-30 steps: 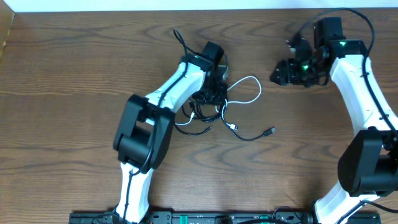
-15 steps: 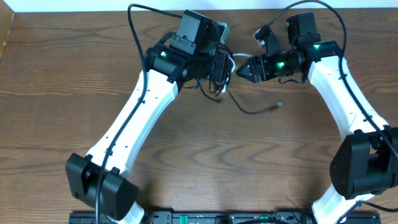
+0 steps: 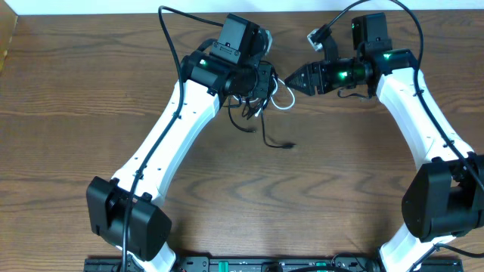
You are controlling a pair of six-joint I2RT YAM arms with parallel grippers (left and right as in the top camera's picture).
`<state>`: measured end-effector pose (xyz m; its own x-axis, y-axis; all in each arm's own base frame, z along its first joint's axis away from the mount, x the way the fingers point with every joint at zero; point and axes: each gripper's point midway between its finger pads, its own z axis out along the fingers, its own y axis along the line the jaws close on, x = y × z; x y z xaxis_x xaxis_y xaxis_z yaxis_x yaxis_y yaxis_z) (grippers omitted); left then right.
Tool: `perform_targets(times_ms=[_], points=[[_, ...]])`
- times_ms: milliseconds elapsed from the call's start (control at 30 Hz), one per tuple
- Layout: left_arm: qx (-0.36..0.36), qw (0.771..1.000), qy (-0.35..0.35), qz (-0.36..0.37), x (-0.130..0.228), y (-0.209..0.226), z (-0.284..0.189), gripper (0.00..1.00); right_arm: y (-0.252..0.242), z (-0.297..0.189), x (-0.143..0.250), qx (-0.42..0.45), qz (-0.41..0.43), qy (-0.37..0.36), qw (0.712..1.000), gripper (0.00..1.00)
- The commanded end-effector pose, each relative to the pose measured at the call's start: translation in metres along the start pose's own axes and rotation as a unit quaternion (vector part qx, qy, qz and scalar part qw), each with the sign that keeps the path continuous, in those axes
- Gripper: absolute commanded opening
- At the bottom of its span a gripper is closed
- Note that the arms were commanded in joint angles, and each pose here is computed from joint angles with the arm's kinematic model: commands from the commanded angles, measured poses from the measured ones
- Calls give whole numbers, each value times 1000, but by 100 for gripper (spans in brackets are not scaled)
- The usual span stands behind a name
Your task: Untangle cables
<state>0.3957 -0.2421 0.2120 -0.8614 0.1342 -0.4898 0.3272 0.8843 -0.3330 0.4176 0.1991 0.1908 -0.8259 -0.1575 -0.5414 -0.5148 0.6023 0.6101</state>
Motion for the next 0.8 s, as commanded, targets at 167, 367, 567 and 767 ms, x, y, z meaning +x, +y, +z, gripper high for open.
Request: perform_targets(times_ms=[167,367,567,767], points=[[4,999,-19,-29,-10,0,1,7,-10,24,1,91,112,-3,990,49],[14,999,-21,-29,-11,-3,1,7,5,38,-8,76,108,-15,991,50],[17,999,-33,-26,-17,-5,1,8,-12,39,-1,119,147,-14,982,49],[35,994,-103,-18,-50,-7,-20,7,-53,61,30,178,196,28,964,49]])
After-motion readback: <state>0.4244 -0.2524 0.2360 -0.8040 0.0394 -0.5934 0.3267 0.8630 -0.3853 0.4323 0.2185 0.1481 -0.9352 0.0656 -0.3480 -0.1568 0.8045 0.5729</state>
